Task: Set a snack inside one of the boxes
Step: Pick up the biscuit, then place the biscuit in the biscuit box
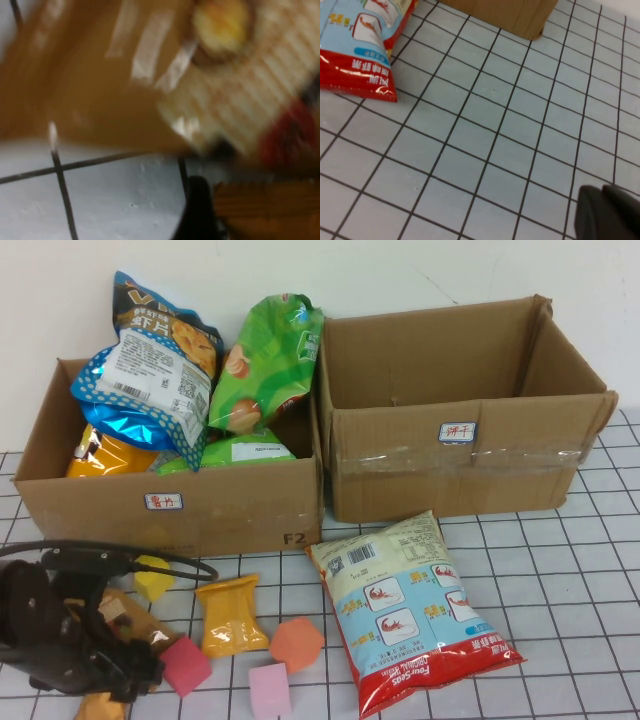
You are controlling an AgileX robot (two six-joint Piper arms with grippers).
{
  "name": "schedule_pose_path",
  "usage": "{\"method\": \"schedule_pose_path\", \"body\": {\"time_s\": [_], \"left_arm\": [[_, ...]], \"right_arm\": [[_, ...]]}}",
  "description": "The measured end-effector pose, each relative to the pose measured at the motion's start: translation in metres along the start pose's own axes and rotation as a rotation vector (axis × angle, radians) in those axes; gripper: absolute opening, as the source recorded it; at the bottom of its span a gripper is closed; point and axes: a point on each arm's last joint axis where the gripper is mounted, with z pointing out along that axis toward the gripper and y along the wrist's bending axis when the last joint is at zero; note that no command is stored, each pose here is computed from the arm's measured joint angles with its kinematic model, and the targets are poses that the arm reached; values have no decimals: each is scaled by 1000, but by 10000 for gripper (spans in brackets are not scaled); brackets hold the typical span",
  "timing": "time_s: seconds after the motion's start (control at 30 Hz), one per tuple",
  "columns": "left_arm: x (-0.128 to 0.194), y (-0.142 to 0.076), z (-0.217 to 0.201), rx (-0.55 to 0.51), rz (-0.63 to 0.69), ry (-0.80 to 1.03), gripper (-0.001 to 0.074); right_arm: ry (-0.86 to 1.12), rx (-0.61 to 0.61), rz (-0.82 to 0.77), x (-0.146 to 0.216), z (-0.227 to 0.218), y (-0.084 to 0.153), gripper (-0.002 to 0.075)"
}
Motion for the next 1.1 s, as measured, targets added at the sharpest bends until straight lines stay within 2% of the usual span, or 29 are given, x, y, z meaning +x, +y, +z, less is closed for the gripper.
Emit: {"method": "schedule_pose_path", "body": {"time_s": [0.2,0.27,0.5,0.63,0.77,0.83,1.0,1.1], "left_arm": [[-3,-2,-2,22,-18,64,341],[-8,-3,-7,33,-21,96,310],[-16,-7,-21,59,-17,194,301],[-16,-12,-37,109,-30,214,301],[-22,-24,-66,230,-18,156,301],[-28,-33,-85,328,-9,103,301],[-52,-63,-143,665,91,-92,300],[-69,-79,-173,754,169,-229,300]], "right_arm": [[-2,1,0,0,0,0,-1],[0,0,0,0,0,0,-1],[-2,2,0,0,0,0,-1],[-2,2,0,0,0,0,-1],[-4,2,0,0,0,0,-1],[-4,2,0,0,0,0,-1],[-4,2,0,0,0,0,-1],[-4,2,1,0,0,0,-1]]}}
